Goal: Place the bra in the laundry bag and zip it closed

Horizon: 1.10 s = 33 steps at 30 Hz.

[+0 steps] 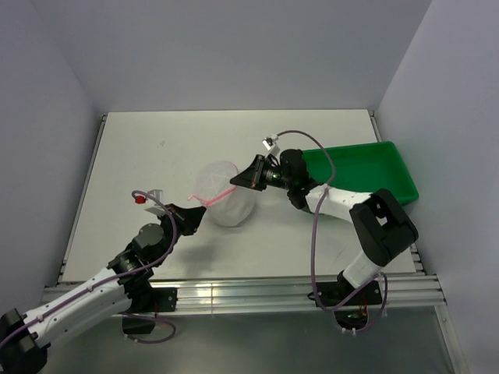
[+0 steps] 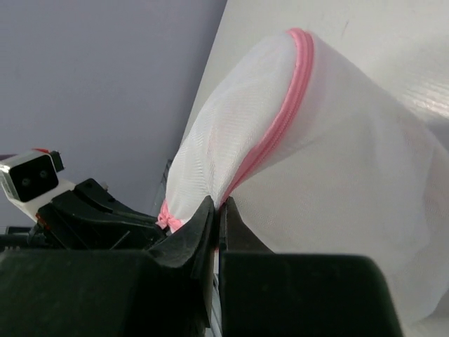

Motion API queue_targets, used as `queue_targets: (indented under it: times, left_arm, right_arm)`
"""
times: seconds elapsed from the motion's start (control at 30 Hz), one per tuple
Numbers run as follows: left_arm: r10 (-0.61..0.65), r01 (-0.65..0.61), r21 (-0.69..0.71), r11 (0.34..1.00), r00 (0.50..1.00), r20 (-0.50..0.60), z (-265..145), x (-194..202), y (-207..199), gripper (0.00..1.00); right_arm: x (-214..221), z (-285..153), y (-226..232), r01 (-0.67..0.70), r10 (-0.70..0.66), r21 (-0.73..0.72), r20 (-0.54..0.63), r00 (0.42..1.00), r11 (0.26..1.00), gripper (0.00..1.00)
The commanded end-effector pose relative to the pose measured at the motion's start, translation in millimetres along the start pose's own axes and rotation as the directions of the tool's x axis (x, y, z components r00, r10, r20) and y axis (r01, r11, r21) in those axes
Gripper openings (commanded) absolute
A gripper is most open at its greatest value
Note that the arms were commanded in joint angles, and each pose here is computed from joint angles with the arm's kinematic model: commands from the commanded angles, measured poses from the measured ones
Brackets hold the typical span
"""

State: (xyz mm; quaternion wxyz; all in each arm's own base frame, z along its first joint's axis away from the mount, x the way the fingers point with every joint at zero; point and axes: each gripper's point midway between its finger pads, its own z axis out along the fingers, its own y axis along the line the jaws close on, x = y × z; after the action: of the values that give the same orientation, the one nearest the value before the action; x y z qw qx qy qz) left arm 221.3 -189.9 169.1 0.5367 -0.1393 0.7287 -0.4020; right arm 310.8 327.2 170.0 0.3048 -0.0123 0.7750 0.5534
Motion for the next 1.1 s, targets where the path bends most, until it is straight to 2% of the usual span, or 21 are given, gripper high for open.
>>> queue_targets:
  times: [0.0,0.1,0.17,0.2,0.27,0.3,0.37,0.43,0.47,0.5,0.53,0.67,0.77,0.87,1.07]
  left_arm:
    - [0.101,-0.093,-0.162,0.982,0.994,0.04,-10,-12,37,0.0]
    - [0.11,-0.105,-0.12,0.987,0.993,0.033,-8,-13,27,0.0]
    - [0.091,-0.089,-0.062,0.994,0.996,0.022,-5,-10,14,0.0]
    - [0.089,-0.088,-0.06,0.994,0.996,-0.001,-1,-4,14,0.0]
    - [0.071,-0.072,-0.024,0.997,0.997,-0.012,4,0,6,0.0]
    - [0.066,-0.066,-0.007,0.998,0.998,-0.009,6,0,1,0.0]
    - [0.05,-0.05,0.025,0.998,0.999,0.007,11,-3,-8,0.0]
    - [0.041,-0.041,0.061,0.997,0.999,0.009,14,-5,-20,0.0]
    - [0.023,-0.025,0.095,0.995,0.999,0.025,16,-9,-29,0.0]
    - [0.021,-0.021,0.114,0.993,1.0,0.003,18,-4,-34,0.0]
    - [0.014,-0.014,0.129,0.992,1.0,-0.001,20,-3,-37,0.0]
    - [-0.023,0.032,0.173,0.984,0.998,-0.055,26,11,-48,0.0]
    - [-0.052,0.068,0.193,0.979,0.995,-0.084,25,20,-51,0.0]
    - [-0.07,0.087,0.199,0.976,0.993,-0.093,23,24,-51,0.0]
    - [-0.078,0.097,0.194,0.976,0.992,-0.104,19,27,-47,0.0]
  right_arm:
    - [-58,11,-17,0.11,-0.114,0.057,0.083,0.99,0.992,0.0]
    - [-62,25,-14,0.125,-0.127,0.045,0.039,0.991,0.991,0.0]
    - [-63,28,-14,0.123,-0.125,0.06,0.029,0.992,0.991,0.08]
    - [-67,27,-13,0.127,-0.13,0.067,0.041,0.991,0.99,0.28]
    - [-67,22,-11,0.121,-0.125,0.092,0.046,0.991,0.988,0.55]
    - [-68,19,-15,0.117,-0.124,0.12,0.054,0.991,0.986,0.72]
    - [-68,7,-5,0.123,-0.135,0.132,0.084,0.987,0.984,0.84]
    - [-52,-5,-16,0.102,-0.12,0.174,0.094,0.988,0.979,0.85]
    - [-55,-14,-1,0.114,-0.134,0.15,0.133,0.982,0.982,0.85]
    - [-33,-19,-9,0.079,-0.098,0.161,0.117,0.988,0.984,0.85]
    - [-31,-24,2,0.086,-0.105,0.135,0.143,0.984,0.987,0.85]
    - [17,-23,16,0.045,-0.052,0.09,0.087,0.995,0.995,0.83]
    - [40,-17,30,0.023,-0.026,0.046,0.064,0.998,0.999,0.74]
    - [44,-9,37,-0.007,0.006,0.01,0.055,0.998,1.0,0.64]
    - [40,0,30,-0.022,0.021,0.027,0.069,0.997,0.999,0.54]
